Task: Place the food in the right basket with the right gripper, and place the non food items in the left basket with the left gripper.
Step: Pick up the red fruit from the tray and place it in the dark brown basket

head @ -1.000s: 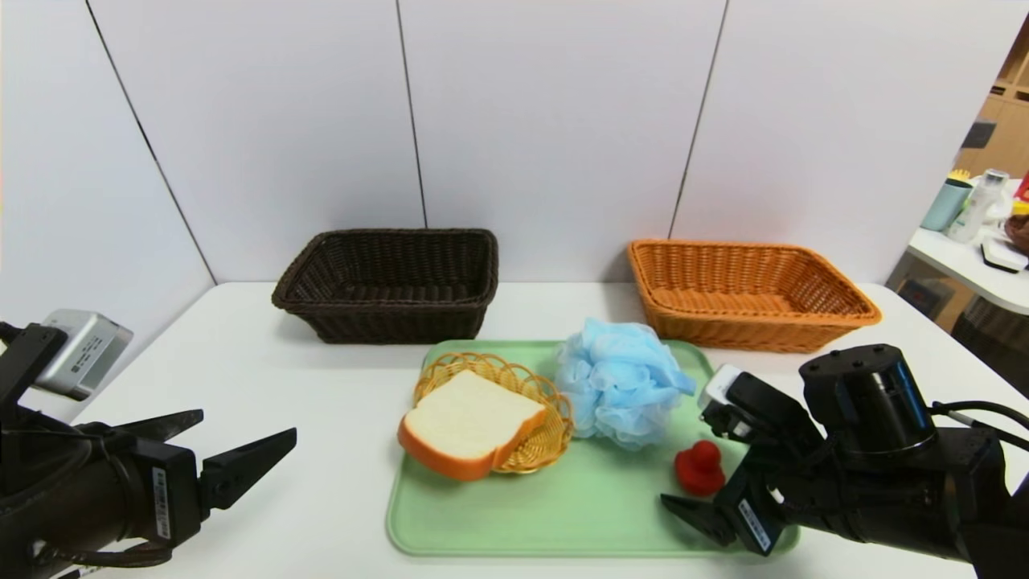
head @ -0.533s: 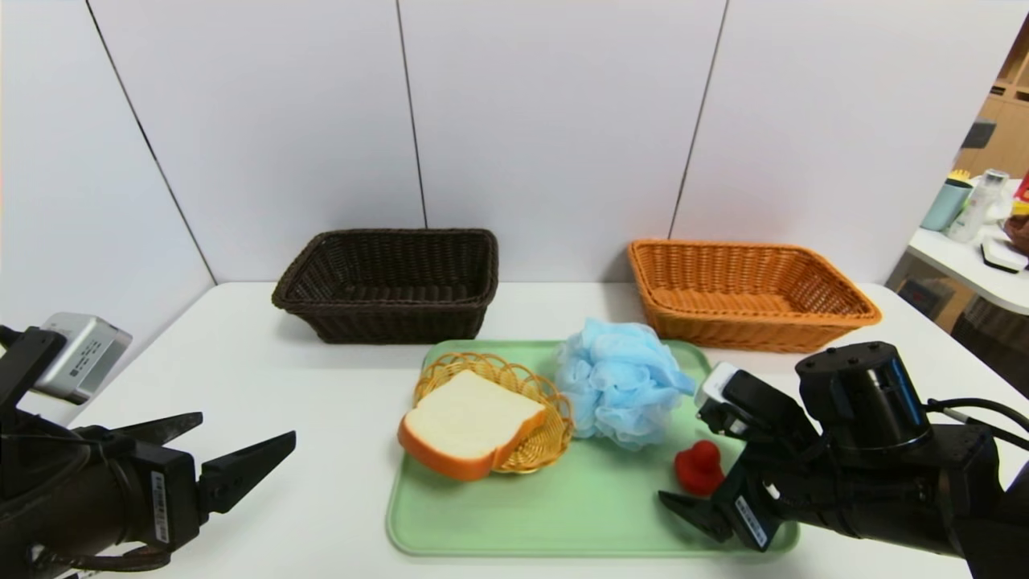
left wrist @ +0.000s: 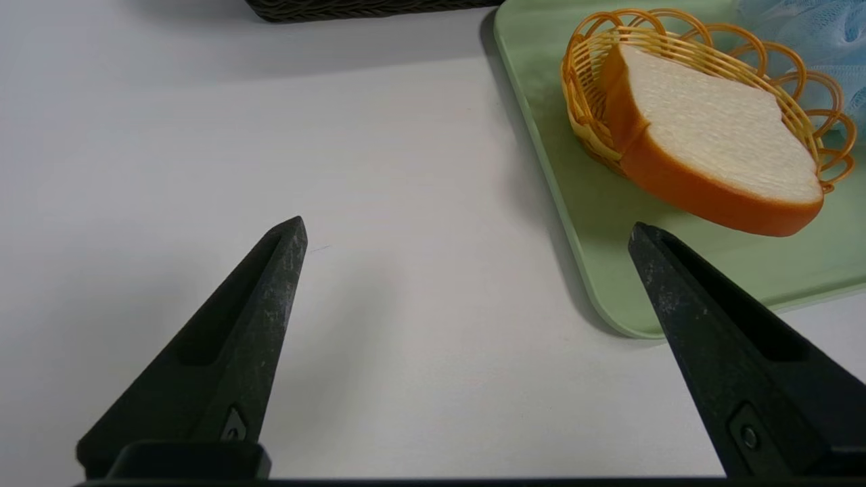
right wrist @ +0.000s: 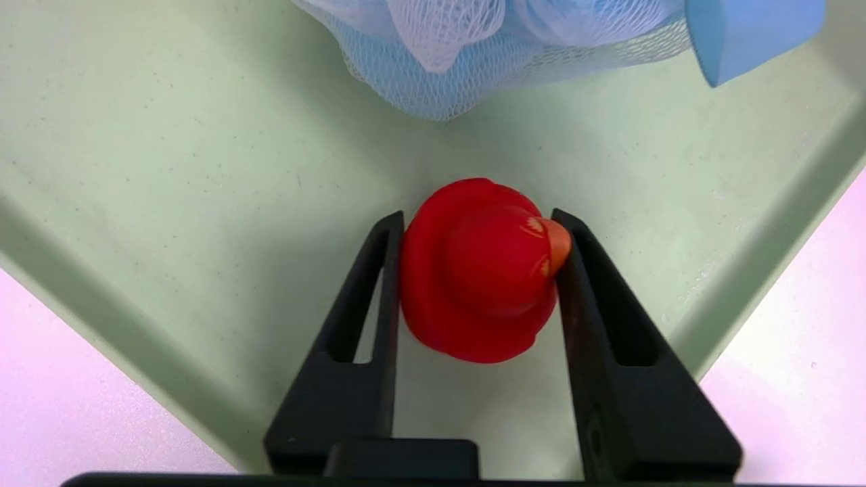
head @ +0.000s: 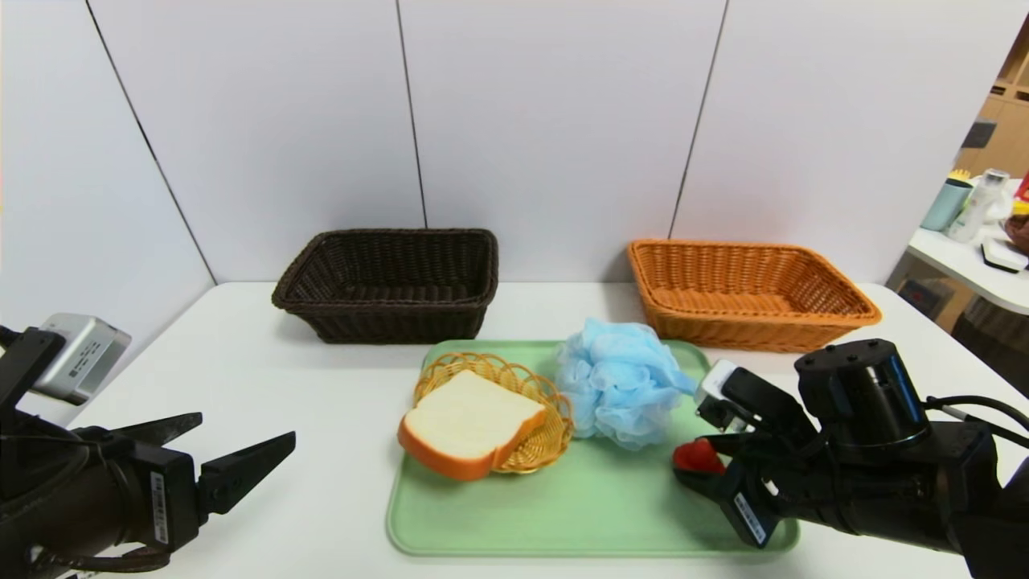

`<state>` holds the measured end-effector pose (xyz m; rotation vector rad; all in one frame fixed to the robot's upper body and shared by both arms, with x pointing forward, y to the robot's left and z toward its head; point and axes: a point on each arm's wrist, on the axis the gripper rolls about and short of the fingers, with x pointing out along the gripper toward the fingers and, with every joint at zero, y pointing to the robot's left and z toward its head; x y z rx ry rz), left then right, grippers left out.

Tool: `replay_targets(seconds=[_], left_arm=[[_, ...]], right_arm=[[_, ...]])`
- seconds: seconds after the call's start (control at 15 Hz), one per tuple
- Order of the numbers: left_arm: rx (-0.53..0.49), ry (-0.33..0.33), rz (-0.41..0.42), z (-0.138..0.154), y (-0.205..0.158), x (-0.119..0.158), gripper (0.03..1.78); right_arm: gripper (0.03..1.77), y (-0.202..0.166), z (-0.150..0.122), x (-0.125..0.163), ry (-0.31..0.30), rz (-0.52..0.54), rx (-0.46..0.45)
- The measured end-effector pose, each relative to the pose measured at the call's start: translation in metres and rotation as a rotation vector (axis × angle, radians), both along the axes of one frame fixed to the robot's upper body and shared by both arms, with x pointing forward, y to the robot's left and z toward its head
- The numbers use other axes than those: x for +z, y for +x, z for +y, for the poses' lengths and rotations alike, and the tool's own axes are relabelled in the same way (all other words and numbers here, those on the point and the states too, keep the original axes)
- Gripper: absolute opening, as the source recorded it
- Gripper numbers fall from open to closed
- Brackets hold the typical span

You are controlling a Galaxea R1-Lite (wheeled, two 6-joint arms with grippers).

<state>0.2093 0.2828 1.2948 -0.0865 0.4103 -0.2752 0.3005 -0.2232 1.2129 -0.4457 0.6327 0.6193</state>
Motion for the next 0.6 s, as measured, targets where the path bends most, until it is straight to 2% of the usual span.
replay_targets(seconds=[0.6], left_arm=[[0.0, 0.0, -0.002, 0.0001, -0.0002, 0.0004, 1.69]], right_arm=[[0.6, -0.0008, -0.0006, 0.0079, 0.013, -0.031, -0.005]])
